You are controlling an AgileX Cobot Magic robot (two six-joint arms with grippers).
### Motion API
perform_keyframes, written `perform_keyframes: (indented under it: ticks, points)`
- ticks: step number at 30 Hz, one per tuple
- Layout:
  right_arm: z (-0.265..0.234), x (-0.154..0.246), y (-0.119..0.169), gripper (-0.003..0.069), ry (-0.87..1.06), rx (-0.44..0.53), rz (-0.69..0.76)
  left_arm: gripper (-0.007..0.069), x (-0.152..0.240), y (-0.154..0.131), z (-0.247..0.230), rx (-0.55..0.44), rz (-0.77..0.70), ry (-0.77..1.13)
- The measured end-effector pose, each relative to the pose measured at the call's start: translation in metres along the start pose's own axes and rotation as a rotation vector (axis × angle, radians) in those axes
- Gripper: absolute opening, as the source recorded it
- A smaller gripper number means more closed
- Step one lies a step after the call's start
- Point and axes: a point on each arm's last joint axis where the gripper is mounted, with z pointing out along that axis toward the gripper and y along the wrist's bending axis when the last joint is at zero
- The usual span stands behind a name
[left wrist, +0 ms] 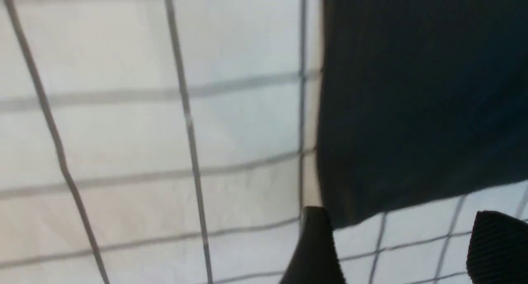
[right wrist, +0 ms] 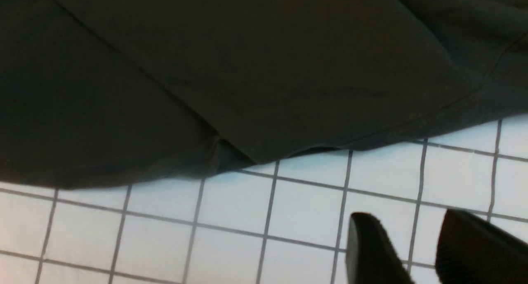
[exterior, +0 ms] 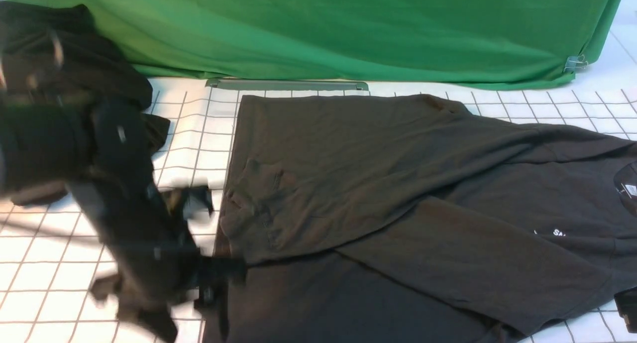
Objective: Fold a long-sleeved shirt over a white checkered tablecloth.
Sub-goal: 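Grasp the near edge of the shirt at its hem and shoulder corners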
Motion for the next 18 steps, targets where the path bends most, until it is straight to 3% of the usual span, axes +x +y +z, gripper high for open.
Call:
perform_keyframes:
  ticks: [3, 18]
  points:
    - [0.000, -0.002, 0.000, 0.0239, -0.019, 0.000, 0.000, 0.0447, 0.018, -0.003, 0.030, -0.004, 0.007, 0.000]
    - [0.000, -0.003, 0.000, 0.0241, -0.037, 0.001, 0.000, 0.0375, 0.018, -0.004, 0.041, 0.054, -0.059, -0.082]
